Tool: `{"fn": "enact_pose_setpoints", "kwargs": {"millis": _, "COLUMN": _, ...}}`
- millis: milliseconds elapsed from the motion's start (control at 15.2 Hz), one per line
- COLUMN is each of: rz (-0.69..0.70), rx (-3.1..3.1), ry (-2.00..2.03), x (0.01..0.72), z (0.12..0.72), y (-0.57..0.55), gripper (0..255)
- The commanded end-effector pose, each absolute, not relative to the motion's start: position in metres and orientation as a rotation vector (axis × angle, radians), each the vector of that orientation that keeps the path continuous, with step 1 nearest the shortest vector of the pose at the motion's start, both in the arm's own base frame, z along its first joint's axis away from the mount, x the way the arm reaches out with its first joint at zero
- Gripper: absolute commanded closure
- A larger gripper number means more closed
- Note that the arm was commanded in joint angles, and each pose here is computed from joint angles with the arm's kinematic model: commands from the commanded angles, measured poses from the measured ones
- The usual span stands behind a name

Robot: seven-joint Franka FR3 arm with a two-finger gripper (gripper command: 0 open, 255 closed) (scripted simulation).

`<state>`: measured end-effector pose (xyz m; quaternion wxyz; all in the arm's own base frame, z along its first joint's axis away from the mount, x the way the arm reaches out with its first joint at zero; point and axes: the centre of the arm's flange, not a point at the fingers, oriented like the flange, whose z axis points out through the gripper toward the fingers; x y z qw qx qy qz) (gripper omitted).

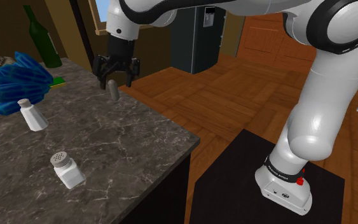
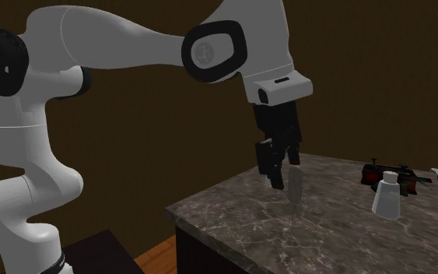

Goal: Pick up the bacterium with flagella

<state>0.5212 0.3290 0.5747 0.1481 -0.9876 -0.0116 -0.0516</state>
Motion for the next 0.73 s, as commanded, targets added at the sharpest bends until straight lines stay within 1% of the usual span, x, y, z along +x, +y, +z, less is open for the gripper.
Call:
{"fn": "enact_pose_setpoints", "kwargs": {"millis": 0, "rz": -0.149, "rx": -2.840, "ry": -0.033, "x": 0.5200, "z": 0.5681, "y": 0.3301, "gripper": 0}}
{"fn": "enact_pose_setpoints", "kwargs": {"millis": 66, "rz": -0.149, "rx": -2.840, "ry": -0.033, "x": 0.5200, "z": 0.5681, "y": 0.3301, "gripper": 0}}
{"fn": "enact_pose_setpoints", "kwargs": {"millis": 132, "rz": -0.149, "rx": -2.840, "ry": -0.033, "x": 0.5200, "z": 0.5674, "y": 0.3298, "gripper": 255}}
{"fn": "enact_pose_setpoints", "kwargs": {"millis": 660, "rz": -0.149, "rx": -2.840, "ry": -0.033, "x": 0.5201, "z": 0.5670, "y": 0.3295, "gripper": 255}}
